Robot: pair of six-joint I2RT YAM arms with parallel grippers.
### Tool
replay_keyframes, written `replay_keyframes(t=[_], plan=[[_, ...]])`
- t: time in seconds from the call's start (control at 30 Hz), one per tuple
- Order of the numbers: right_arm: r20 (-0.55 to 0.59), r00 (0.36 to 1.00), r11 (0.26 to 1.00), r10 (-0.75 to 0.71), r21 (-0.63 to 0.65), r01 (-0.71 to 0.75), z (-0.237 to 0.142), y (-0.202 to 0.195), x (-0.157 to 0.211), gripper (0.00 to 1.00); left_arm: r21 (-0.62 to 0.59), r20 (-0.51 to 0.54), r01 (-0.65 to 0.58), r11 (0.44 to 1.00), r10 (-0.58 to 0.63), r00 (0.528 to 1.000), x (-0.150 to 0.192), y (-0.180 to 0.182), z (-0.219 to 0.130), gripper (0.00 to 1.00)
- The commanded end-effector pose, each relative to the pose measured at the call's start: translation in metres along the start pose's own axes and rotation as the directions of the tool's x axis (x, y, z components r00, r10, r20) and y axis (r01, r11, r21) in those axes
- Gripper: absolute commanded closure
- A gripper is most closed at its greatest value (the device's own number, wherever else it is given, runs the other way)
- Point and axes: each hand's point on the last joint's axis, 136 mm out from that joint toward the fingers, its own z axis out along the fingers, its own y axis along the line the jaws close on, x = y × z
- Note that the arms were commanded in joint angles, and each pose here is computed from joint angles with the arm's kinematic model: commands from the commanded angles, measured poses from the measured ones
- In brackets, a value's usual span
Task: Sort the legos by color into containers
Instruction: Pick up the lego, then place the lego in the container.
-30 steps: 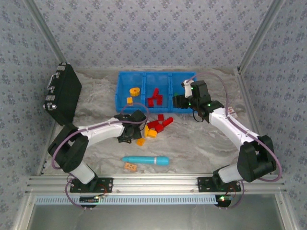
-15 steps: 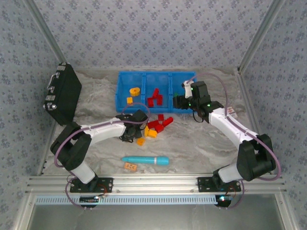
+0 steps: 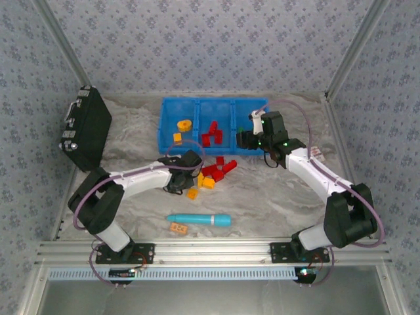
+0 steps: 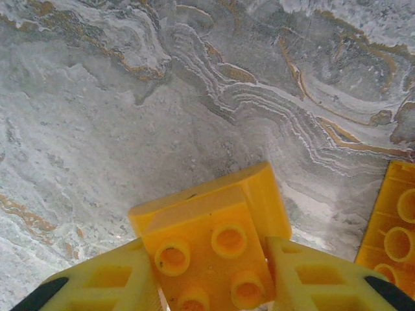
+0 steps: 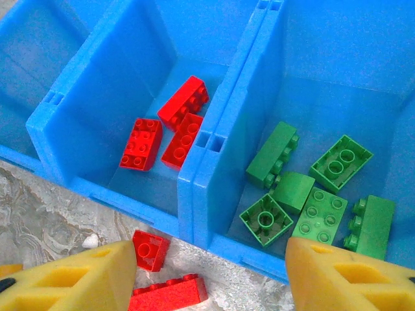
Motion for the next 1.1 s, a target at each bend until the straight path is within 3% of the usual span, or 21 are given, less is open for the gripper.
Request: replay_keyframes(t=[0.0, 0.13, 0.4, 0.77, 1.07], plan=[[-0.014, 1.0, 1.0, 0.007, 0.009, -0.007, 0.005, -0.004, 0.007, 0.36, -0.028, -0.009, 0.023, 0.999, -0.023, 1.0, 0.014, 0.018, 0.009, 0.85], [-0.022, 1.0, 1.0, 0.009, 0.01, -0.009, 0.007, -0.005, 0.008, 0.36, 0.026, 0.016, 0.055, 0.998, -0.056, 0.998, 0.014, 0.018, 0.006, 0.91], [-0.041, 0.999, 1.0, 0.01, 0.01, -0.01, 0.013, -0.005, 0.011, 0.36, 0.057, 0.031, 0.037, 0.998, -0.039, 0.999, 0.007, 0.014, -0.008, 0.89], [-0.062, 0.998, 1.0, 0.01, -0.004, -0.01, 0.021, -0.003, 0.017, 0.36, 0.137, 0.186, -0.049, 0.989, 0.023, 0.982, -0.063, -0.016, -0.075, 0.84], [-0.084, 0.996, 1.0, -0.001, -0.002, 0.001, 0.014, -0.002, 0.021, 0.36, 0.122, 0.262, -0.091, 0.988, 0.056, 0.963, -0.137, -0.035, -0.066, 0.83]])
